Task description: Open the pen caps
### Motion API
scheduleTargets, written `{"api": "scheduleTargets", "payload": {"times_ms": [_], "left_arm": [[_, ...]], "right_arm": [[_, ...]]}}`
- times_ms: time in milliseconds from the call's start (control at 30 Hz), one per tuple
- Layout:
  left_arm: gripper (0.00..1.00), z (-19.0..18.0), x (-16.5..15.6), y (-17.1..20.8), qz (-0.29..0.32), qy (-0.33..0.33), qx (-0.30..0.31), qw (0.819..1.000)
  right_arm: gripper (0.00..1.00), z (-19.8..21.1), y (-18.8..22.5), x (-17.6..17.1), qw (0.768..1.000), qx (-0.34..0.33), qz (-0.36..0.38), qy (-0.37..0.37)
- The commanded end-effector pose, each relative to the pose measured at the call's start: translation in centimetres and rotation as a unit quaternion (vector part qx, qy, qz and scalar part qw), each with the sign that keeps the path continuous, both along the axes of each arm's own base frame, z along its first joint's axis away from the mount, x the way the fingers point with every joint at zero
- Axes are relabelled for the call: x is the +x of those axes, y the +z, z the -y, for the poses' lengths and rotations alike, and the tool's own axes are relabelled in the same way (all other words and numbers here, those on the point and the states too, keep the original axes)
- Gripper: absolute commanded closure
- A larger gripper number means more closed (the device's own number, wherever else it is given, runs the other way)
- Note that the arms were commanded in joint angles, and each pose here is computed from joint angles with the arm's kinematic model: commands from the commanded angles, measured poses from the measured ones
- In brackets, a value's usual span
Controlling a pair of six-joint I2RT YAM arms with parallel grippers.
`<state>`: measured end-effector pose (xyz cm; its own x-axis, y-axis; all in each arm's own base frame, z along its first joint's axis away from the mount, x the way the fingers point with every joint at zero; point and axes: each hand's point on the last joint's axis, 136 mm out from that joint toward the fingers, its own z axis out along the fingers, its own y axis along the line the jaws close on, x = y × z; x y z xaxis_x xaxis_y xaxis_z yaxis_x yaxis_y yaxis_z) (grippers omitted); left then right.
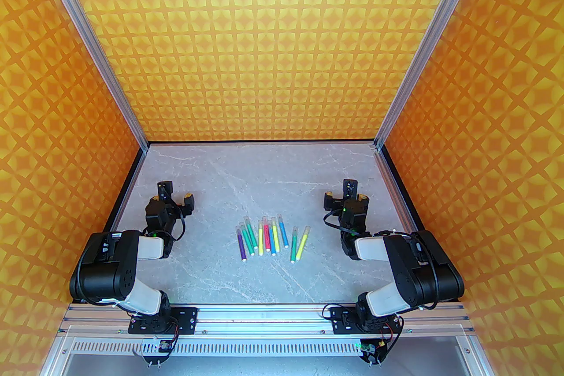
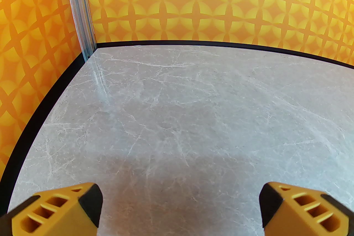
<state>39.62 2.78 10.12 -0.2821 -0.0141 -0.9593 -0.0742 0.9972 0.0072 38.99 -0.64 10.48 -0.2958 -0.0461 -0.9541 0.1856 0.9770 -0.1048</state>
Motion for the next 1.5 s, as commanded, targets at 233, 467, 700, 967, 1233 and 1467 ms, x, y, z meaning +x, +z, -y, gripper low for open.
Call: {"api": "scheduleTargets", "payload": {"times_ms": [233,467,700,967,1233,1467], "left_arm": [[0.01,0.56,0.54,0.65,0.003,-0.021,-0.001,1.0],[0.01,0.55,0.54,0.62,0.003,-0.021,-0.001,1.0],[0.01,0.55,0.55,0.63,0.003,-0.021,-0.001,1.0],[0.01,0.54,0.59,0.69,0.004,-0.021,-0.001,1.0],[0.01,0.53,0.57,0.66,0.004,-0.021,0.0,1.0],[0.01,0.59,0.53,0.67,0.004,-0.022,0.0,1.0]], "right_arm": [[0.01,-0.17,0.92,0.48,1.0,0.006,0.013,0.004],[0.02,-0.19,1.0,0.51,1.0,0.007,0.014,0.005],[0.02,-0.19,0.95,0.48,1.0,0.007,0.013,0.005],[0.02,-0.19,0.94,0.48,1.0,0.007,0.013,0.005],[0.02,-0.19,0.97,0.49,1.0,0.007,0.014,0.005],[0.01,-0.74,1.16,0.63,1.0,0.002,0.012,0.023]]}}
